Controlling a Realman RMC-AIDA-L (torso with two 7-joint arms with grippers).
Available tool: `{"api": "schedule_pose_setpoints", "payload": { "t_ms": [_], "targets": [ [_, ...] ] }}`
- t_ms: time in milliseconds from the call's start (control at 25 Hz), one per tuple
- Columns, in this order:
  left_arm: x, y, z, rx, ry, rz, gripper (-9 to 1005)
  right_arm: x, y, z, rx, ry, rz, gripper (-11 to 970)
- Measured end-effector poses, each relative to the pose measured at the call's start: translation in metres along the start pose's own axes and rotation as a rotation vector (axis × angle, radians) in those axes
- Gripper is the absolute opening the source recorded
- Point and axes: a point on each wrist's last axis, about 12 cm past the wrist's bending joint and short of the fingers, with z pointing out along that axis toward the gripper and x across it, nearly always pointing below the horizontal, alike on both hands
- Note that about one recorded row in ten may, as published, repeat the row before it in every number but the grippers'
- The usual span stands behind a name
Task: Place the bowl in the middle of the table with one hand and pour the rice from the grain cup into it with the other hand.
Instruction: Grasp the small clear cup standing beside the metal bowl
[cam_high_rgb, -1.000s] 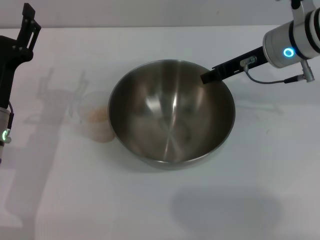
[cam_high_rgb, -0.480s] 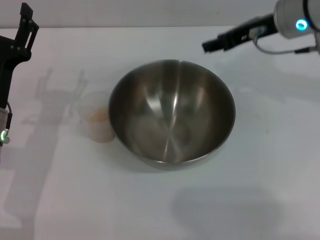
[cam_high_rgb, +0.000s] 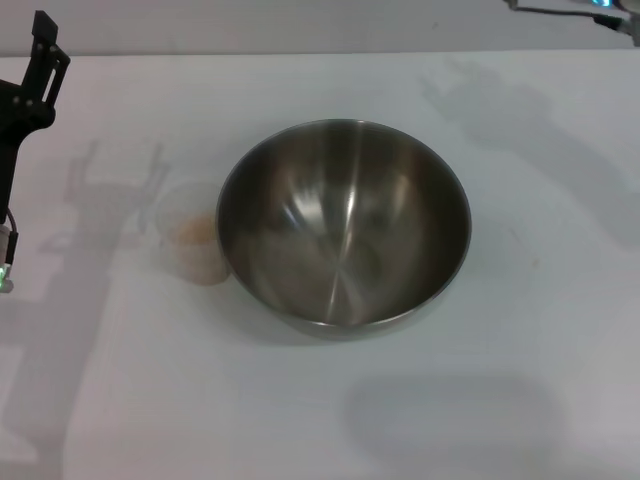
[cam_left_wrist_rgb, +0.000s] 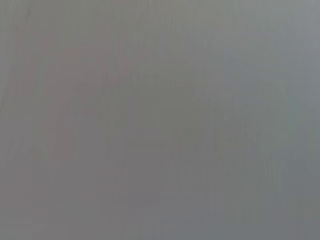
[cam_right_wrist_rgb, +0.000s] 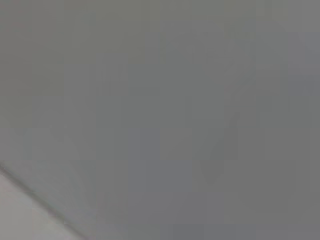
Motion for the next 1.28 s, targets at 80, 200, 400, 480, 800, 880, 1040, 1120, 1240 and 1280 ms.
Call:
{"api": "schedule_pose_setpoints", "payload": {
  "t_ms": [80,200,400,480,800,880,1040,1120,1240,1280],
  "targets": [
    [0.000,0.000,0.000,0.000,0.000,0.000,843,0.001,0.001,0.000,0.027,-0.036,-0.009,476],
    [0.000,0.002,-0.002,-0.006,-0.001,0.004,843,0.008,0.003,-0.001,0.115,-0.143,-0.011,477],
    [0.000,0.004,-0.006,-0.019,0.003,0.005,844,0.028,0.014,-0.005,0.250,-0.311,-0.016,589],
    [0.000,0.004,-0.006,-0.020,0.003,0.006,844,0.041,0.024,-0.007,0.322,-0.410,-0.037,681],
    [0.001,0.006,-0.008,-0.028,0.014,0.011,844,0.117,0.039,-0.028,0.416,-0.711,0.120,792],
    [0.001,0.007,-0.010,-0.032,0.014,0.012,844,0.136,0.031,-0.035,0.400,-0.740,0.206,792],
    [0.002,0.009,-0.018,-0.041,0.026,0.016,843,0.167,0.019,-0.045,0.376,-0.711,0.316,792],
    [0.002,0.010,-0.023,-0.042,0.034,0.017,843,0.177,0.016,-0.050,0.379,-0.686,0.315,792],
    [0.004,0.011,-0.033,-0.044,0.055,0.020,843,0.188,0.015,-0.057,0.396,-0.661,0.298,792],
    [0.005,0.011,-0.040,-0.042,0.069,0.022,843,0.191,0.014,-0.059,0.403,-0.656,0.292,792]
  ]
}}
